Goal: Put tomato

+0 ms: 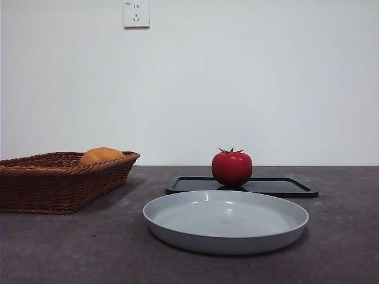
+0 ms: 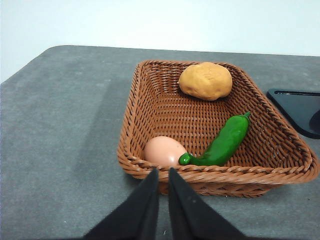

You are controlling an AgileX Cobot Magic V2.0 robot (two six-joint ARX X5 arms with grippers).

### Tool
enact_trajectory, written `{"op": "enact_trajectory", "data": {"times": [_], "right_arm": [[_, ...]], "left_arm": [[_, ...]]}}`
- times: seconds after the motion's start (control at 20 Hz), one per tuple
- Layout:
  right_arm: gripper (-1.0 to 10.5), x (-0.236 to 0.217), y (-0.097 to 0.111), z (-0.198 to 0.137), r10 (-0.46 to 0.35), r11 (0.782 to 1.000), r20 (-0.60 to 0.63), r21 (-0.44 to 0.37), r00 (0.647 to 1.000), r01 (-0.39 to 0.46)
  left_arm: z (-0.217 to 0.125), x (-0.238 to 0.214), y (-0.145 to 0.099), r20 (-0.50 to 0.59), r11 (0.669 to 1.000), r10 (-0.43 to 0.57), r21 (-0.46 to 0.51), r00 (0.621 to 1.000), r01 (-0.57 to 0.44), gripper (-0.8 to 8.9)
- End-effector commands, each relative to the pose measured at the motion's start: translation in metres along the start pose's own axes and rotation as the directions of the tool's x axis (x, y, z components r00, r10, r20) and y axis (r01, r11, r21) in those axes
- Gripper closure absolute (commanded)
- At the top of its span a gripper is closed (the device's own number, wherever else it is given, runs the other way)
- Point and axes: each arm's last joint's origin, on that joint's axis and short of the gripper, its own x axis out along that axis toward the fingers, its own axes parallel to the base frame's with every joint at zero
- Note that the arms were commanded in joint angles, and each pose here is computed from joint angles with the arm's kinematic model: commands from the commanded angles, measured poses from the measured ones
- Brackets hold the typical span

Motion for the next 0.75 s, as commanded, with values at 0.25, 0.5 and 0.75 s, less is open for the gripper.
{"op": "enact_trajectory", "data": {"times": [0.25, 0.5, 0.75], "right_arm": [[9.2, -0.002, 0.001, 0.003, 0.007, 1.0, 0.016, -0.001, 1.0, -0.007], [9.2, -0.002, 0.001, 0.003, 0.003, 1.0, 0.016, -0.001, 1.0, -0.003], [9.2, 0.005, -0.012, -0.014, -0.148, 0.988, 0.152, -0.017, 0.977, 0.152]], "left_arm": [[-0.007, 0.002, 0.001, -0.028, 1.0, 0.005, 0.008, 1.0, -0.005, 7.84], [-0.007, 0.002, 0.001, -0.028, 1.0, 0.005, 0.008, 1.0, -0.005, 7.84], [-0.007, 0.002, 0.001, -0.027, 1.0, 0.005, 0.008, 1.0, -0.005, 7.84]]}}
